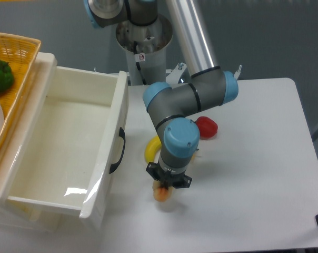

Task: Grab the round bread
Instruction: 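Lift the held bread up off the table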

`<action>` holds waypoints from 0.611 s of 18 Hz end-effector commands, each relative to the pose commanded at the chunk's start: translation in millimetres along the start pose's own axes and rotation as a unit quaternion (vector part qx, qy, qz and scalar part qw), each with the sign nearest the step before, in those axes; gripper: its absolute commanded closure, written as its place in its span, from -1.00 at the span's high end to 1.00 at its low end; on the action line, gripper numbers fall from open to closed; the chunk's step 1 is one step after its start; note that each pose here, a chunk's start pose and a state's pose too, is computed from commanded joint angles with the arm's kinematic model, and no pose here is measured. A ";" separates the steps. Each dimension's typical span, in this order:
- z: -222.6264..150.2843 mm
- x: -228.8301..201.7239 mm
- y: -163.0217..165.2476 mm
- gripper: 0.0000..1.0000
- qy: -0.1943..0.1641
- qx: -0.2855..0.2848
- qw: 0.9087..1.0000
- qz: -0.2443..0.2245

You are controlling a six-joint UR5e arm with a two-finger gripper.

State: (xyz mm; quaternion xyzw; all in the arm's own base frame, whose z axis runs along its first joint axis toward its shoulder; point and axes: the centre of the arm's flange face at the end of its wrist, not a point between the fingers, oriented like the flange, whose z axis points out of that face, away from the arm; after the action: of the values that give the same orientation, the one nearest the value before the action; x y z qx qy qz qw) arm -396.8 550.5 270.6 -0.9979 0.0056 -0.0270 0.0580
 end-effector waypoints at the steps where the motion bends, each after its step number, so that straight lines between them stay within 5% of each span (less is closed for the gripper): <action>1: -5.1 -0.2 3.0 -0.91 -0.001 0.001 1.000 0.011; 11: -48.5 -8.9 23.0 -0.91 -0.015 0.010 0.998 0.056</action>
State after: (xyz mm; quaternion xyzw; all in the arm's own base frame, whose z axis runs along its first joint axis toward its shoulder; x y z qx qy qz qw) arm -408.5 522.2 315.5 -0.9957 0.0601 -0.0087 0.0694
